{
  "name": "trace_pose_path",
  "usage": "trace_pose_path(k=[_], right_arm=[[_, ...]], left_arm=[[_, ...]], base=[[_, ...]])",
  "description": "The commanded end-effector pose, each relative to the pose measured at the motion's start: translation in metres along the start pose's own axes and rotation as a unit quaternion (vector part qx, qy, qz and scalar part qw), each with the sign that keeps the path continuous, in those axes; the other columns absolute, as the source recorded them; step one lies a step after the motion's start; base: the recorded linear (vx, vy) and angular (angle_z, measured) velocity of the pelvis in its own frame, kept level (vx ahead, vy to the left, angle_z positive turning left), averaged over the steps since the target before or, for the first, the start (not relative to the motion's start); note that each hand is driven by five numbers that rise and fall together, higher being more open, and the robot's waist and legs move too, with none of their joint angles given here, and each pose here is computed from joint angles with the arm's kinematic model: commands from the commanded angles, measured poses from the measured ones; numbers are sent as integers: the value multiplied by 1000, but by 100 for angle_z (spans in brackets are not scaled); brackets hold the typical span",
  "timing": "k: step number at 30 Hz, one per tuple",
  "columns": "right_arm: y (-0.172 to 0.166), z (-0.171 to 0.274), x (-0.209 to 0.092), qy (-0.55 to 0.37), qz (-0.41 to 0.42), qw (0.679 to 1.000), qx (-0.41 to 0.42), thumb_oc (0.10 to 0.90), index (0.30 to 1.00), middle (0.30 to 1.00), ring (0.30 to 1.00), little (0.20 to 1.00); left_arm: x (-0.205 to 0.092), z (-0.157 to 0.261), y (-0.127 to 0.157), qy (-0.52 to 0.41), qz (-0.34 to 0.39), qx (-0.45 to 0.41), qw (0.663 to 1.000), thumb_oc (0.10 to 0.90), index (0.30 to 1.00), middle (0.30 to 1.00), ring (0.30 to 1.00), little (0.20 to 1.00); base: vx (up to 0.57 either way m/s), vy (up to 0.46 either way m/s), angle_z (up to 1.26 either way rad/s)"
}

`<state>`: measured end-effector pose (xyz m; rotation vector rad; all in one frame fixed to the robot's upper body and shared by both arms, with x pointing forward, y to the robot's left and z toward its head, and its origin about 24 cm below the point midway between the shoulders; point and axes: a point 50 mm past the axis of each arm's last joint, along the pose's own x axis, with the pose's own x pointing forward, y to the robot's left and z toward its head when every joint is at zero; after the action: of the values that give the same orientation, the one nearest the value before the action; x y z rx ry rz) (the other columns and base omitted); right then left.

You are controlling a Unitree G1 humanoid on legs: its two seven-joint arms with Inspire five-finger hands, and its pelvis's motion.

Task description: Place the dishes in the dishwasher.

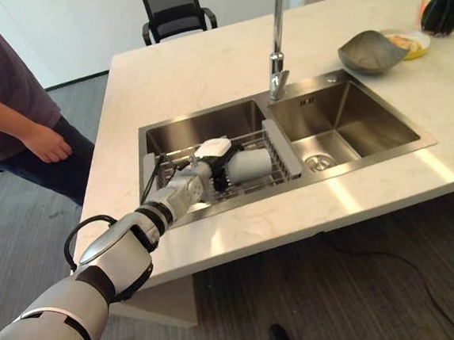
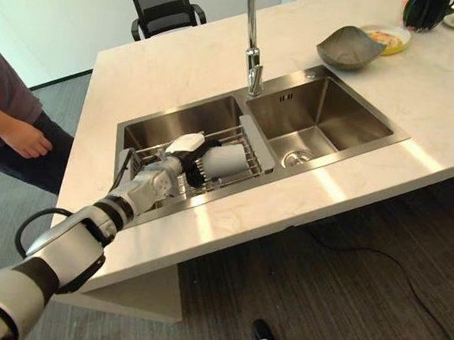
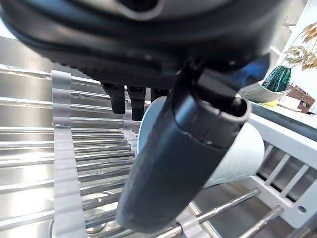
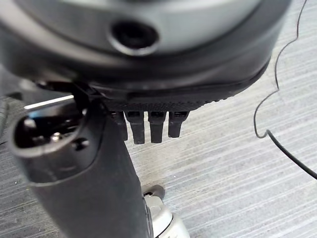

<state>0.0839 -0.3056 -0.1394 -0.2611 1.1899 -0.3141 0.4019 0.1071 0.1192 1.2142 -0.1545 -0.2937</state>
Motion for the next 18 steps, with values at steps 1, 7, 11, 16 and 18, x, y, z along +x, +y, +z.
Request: trace_pose_path(k=[1, 7, 11, 16, 18], right_arm=[[-7, -13, -2, 15, -11, 1000, -2, 800, 900, 900, 900, 900], [-5, -28, -5, 33, -12, 999, -5, 800, 900, 900, 900, 900], [-1, -38, -7, 50, -9, 999, -5, 800, 900, 900, 900, 900], [4, -22, -3, 31, -3, 1000, -5, 800, 900, 900, 900, 900], [8, -16, -2, 22, 2, 1000, -10, 800, 900, 900, 900, 900]], left_arm=[[10, 4, 25, 11, 23, 18, 999, 529, 493, 493, 493, 493], [10, 20, 39, -40, 63, 13, 997, 400, 300, 300, 300, 300], [5, 39, 82, -103, 150, -28, 983, 400, 300, 300, 300, 300], [-16, 36, 148, -146, 287, -144, 936, 400, 300, 300, 300, 300], [-22, 31, 160, -149, 319, -201, 914, 400, 300, 300, 300, 300]], base=[[40, -22, 0], [27, -35, 6], [23, -56, 31], [26, -34, 19], [30, 11, 19]])
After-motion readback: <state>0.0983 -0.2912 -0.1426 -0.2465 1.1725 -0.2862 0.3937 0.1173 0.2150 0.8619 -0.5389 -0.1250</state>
